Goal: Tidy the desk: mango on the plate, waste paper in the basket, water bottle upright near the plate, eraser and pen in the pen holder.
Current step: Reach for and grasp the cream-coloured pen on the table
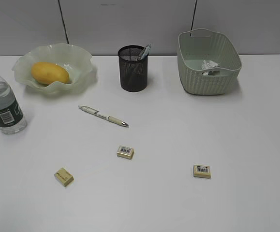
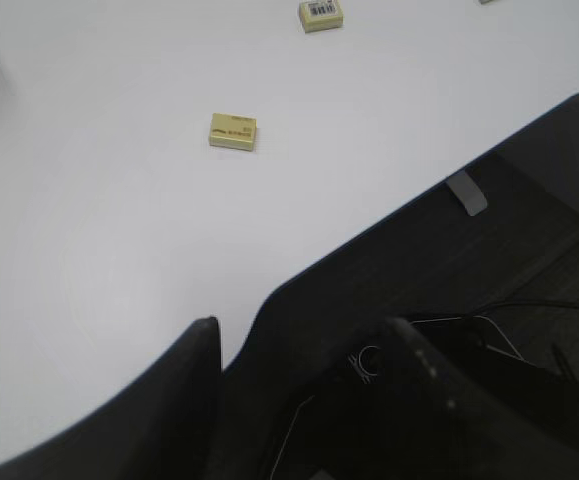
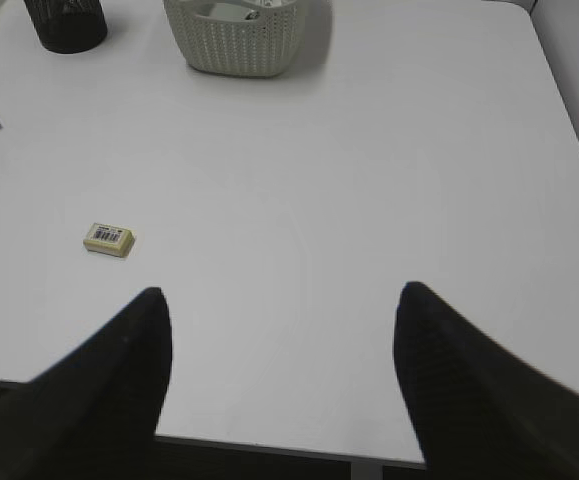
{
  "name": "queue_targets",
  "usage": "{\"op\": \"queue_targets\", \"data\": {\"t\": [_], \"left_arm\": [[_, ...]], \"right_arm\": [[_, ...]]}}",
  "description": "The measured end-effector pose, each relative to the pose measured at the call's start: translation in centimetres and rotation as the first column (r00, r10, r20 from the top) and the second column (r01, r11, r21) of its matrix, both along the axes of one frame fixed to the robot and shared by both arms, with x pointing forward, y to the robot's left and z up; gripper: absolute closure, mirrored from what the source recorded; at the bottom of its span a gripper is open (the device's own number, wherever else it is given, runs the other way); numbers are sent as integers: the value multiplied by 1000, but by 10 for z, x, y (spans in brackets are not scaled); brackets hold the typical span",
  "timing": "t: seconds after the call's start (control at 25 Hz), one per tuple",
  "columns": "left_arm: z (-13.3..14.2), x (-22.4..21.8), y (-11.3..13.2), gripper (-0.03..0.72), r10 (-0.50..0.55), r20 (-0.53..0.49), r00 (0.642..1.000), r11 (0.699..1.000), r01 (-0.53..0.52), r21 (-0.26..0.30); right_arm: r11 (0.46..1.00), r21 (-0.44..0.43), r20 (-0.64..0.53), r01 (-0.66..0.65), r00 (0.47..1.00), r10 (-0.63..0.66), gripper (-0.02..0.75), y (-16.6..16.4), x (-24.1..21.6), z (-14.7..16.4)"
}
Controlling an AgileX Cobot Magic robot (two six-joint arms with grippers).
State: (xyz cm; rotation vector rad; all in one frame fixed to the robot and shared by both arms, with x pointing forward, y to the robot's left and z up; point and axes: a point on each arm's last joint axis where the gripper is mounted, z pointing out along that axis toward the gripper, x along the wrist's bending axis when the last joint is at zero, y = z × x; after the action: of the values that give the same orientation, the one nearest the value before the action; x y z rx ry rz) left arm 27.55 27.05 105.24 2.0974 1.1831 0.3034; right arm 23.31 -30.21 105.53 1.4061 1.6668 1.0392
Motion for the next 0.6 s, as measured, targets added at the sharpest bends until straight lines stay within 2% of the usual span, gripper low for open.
{"op": "queue_targets", "data": {"t": [0.12, 0.32, 0.6], "left_arm": [[0, 0, -1, 297, -27, 16, 1000, 1000, 26, 9], [0, -4, -4, 297, -141, 40, 989, 990, 140, 36], [1, -4, -4, 298, -161, 50, 986, 987, 159, 36]], "right_arm": [[1000, 0, 0, 0, 1000, 0, 188, 0, 0, 0], [1000, 0, 0, 0, 1000, 0, 188, 0, 0, 0], [1000, 0, -1, 0, 1000, 0, 188, 0, 0, 0]]}}
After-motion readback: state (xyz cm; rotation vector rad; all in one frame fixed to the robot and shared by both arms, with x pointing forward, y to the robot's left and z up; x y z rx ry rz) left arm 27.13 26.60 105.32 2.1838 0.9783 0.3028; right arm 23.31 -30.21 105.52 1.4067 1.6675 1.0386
